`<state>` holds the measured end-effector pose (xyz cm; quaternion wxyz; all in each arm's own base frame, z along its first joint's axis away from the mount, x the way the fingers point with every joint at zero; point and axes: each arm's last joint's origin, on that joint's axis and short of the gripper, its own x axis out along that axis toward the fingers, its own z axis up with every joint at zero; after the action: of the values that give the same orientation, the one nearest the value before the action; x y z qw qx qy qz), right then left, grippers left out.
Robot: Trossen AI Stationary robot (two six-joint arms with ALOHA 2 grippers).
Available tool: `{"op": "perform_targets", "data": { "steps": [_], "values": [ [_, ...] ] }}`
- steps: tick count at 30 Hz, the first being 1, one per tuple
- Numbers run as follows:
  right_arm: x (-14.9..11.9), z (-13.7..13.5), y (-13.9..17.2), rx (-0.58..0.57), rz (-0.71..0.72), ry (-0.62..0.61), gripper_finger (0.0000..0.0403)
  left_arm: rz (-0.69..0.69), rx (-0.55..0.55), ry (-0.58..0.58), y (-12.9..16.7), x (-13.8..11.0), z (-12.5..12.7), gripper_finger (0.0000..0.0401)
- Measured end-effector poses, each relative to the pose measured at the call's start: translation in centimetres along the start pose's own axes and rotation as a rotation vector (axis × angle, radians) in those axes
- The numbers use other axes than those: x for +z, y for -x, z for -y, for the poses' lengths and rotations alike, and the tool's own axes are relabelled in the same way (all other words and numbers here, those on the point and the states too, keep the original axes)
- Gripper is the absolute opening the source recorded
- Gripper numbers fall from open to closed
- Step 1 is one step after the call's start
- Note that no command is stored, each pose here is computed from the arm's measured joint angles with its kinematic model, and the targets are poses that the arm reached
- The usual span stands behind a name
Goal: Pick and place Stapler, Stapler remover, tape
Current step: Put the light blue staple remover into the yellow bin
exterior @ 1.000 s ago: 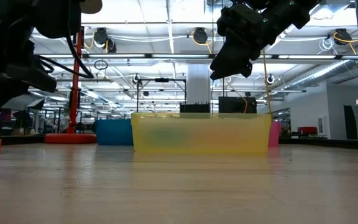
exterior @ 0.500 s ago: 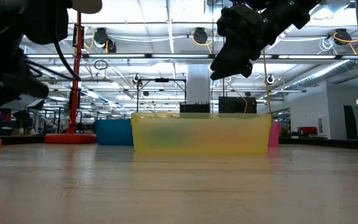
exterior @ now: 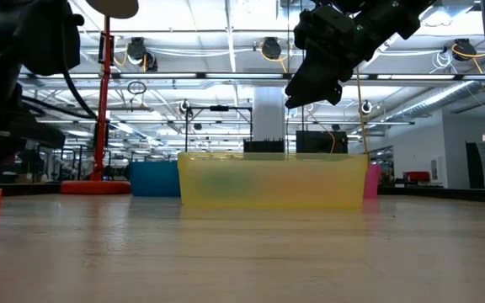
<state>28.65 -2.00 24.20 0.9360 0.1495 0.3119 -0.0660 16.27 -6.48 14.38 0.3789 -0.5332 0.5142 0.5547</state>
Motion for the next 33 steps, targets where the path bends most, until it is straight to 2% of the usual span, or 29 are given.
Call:
{"op": "perform_targets", "data": {
  "steps": [3, 8, 11, 17, 25, 27, 30, 33],
  "values": [
    [0.0, 0.0, 0.0, 0.000, 0.000, 0.000, 0.0155, -0.013, -0.049, 0.012, -0.7, 0.1, 0.2, 0.0184],
    [0.0, 0.0, 0.0, 0.000, 0.001, 0.000, 0.0155, 0.000, -0.063, 0.010, -1.3, 0.3, 0.0, 0.0174],
    [0.0, 0.0, 0.0, 0.001, 0.003, 0.000, 0.0155, 0.020, -0.079, -0.007, -1.3, 0.4, 0.1, 0.0140],
    [0.0, 0.0, 0.0, 0.001, 0.003, 0.000, 0.0155, 0.054, -0.087, -0.025, -1.3, 0.5, 0.1, 0.0040],
    [0.1, 0.0, 0.0, 0.003, 0.012, -0.003, 0.0155, 0.040, -0.136, -0.110, -0.5, 0.4, 0.0, 0.0042],
    [0.2, -0.1, 0.0, 0.007, 0.023, -0.002, 0.0155, 0.045, -0.230, -0.141, 0.5, 0.3, 0.2, 0.0045],
    [0.4, -0.1, 0.0, 0.013, 0.045, -0.002, 0.0155, 0.049, -0.471, -0.194, 2.4, -0.1, 0.9, 0.0039],
    [0.9, -0.3, 0.1, 0.029, 0.093, -0.034, 0.0155, 0.110, -0.748, -0.229, 4.4, -0.4, 1.6, 0.0038]
  ]
}}
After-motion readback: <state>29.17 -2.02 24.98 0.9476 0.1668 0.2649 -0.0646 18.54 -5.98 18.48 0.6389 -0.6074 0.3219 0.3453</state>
